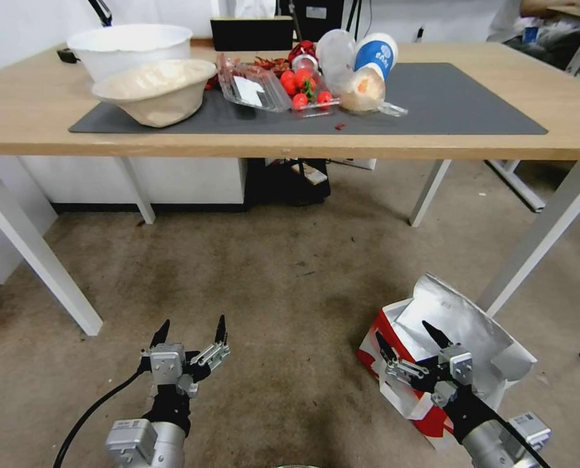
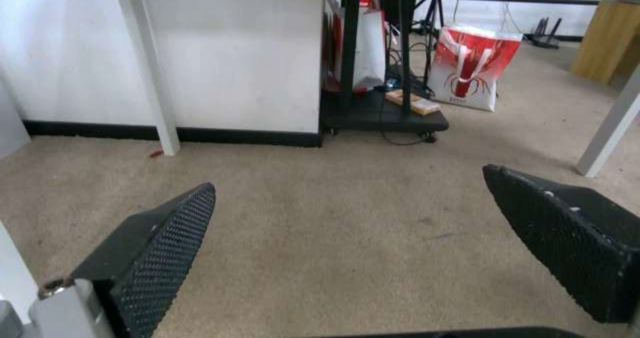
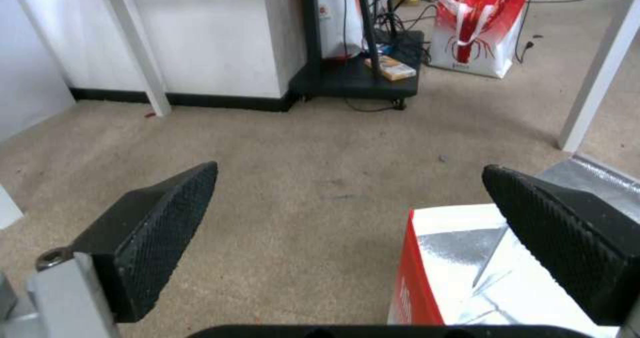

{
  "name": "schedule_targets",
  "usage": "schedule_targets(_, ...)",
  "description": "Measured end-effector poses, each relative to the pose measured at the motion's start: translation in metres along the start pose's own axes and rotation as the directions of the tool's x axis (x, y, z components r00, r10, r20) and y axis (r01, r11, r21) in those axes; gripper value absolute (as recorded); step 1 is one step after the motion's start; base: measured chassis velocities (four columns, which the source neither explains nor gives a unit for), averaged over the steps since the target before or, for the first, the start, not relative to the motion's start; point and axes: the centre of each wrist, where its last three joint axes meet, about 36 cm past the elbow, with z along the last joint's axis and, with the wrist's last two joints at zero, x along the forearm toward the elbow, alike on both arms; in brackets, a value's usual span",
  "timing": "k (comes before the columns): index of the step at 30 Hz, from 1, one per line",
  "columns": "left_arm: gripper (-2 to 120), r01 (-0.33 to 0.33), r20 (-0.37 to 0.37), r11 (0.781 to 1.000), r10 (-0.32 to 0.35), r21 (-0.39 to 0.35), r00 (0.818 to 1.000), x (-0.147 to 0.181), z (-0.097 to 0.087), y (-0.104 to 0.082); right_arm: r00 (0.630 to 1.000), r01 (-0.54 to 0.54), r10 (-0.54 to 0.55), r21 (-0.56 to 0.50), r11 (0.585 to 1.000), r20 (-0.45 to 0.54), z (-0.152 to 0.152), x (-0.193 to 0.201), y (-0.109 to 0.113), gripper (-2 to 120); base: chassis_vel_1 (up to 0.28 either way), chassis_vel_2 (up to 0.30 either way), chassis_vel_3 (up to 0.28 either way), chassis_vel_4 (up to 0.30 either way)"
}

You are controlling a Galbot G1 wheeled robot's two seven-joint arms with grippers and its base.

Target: Pick up the food delivery bag from the floor and place it on the table.

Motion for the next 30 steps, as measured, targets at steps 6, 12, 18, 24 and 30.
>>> schedule_targets(6,100,0.000,0.001,1.000,0.000,0.000,1.000,-0.0004,0.0000,0.0001,1.000,-0.003,0.002,-0.002,1.000,-0.005,0.0021,0.0000,-0.0005,100,0.000,0.000,0.000,0.000)
schedule_targets(12,100,0.000,0.000,1.000,0.000,0.000,1.000,-0.0007,0.0002,0.0002,1.000,-0.004,0.004,-0.002,1.000,-0.005,0.0022,0.0000,-0.0003,100,0.000,0.000,0.000,0.000)
schedule_targets(18,100,0.000,0.001,1.000,0.000,0.000,1.000,-0.0011,0.0000,0.0002,1.000,-0.003,0.003,-0.001,1.000,-0.005,0.0022,-0.0002,-0.0005,100,0.000,0.000,0.000,0.000)
schedule_targets(24,100,-0.001,-0.001,1.000,0.001,0.002,1.000,-0.0007,0.0000,0.0001,1.000,-0.004,0.004,0.000,1.000,-0.004,0.0023,-0.0005,-0.0008,100,0.000,0.000,0.000,0.000)
schedule_targets(30,100,-0.004,-0.003,1.000,0.004,0.004,1.000,-0.0004,0.0001,-0.0004,1.000,-0.004,0.004,0.000,1.000,-0.007,0.0027,0.0001,-0.0009,100,0.000,0.000,0.000,0.000)
